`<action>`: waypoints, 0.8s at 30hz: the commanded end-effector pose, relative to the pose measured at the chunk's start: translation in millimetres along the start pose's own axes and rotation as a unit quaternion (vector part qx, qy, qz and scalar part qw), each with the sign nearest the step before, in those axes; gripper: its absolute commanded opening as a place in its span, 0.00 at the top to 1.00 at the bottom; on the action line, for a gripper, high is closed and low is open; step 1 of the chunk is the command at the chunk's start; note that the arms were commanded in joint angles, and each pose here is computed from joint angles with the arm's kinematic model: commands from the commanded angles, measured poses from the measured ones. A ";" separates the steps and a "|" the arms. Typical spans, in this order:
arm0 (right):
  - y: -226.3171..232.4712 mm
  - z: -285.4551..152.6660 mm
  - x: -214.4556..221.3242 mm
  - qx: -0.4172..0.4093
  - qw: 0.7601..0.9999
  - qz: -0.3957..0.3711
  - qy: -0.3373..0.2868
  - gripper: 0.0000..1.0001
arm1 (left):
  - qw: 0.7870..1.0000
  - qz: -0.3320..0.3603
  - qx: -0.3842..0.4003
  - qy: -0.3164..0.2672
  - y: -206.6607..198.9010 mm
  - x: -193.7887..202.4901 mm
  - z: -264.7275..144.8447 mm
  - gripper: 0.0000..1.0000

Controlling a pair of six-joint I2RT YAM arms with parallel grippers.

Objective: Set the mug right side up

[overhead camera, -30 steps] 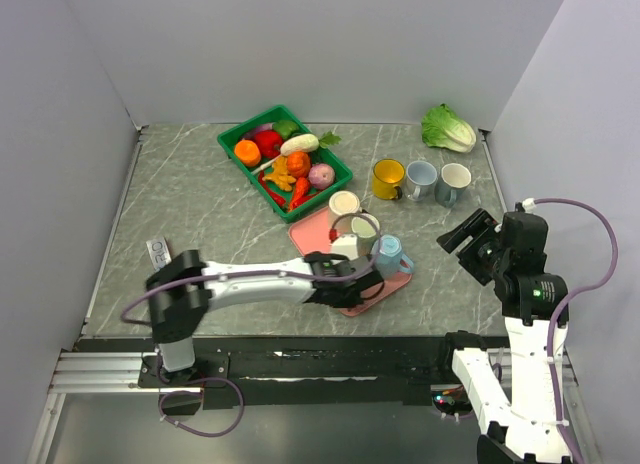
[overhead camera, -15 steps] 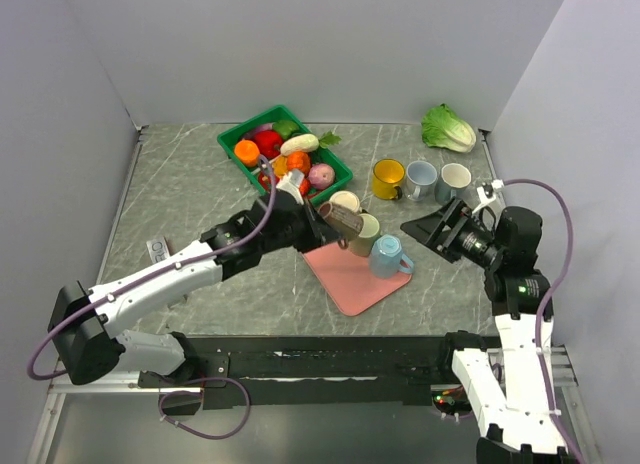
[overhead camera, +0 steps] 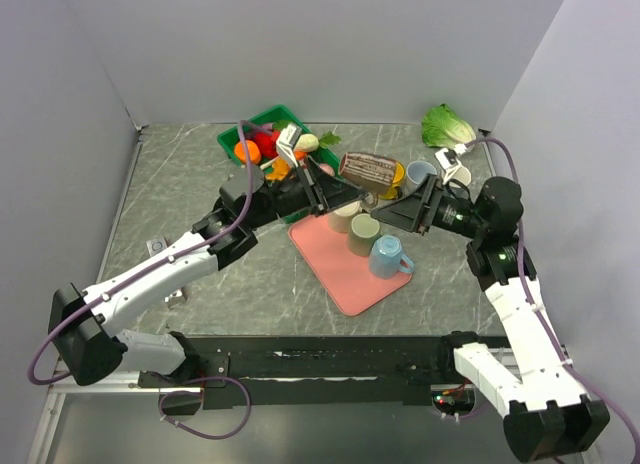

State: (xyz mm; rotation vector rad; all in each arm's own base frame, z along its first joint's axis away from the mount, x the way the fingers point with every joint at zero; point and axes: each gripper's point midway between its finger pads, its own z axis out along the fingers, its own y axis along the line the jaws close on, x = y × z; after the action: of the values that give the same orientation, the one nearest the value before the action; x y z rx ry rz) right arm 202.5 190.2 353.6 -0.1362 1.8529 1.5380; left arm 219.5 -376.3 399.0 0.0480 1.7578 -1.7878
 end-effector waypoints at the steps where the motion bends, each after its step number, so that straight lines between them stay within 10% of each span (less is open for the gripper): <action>1: 43.9 5.4 -20.8 -0.063 0.995 -0.068 -0.026 0.18 | 0.989 0.039 0.142 -0.026 -79.8 -22.6 -4.6 0.99; 24: 93.2 6.5 -43.1 -0.148 0.982 -0.078 -0.084 0.52 | 0.986 0.038 0.158 -0.036 -74.6 -20.4 -6.5 0.99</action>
State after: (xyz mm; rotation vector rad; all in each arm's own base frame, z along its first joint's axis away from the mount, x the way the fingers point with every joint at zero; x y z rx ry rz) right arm 198.9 206.3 427.2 -0.2291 1.5517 1.6536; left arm 211.7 -377.6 444.6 0.1284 1.5374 -1.9208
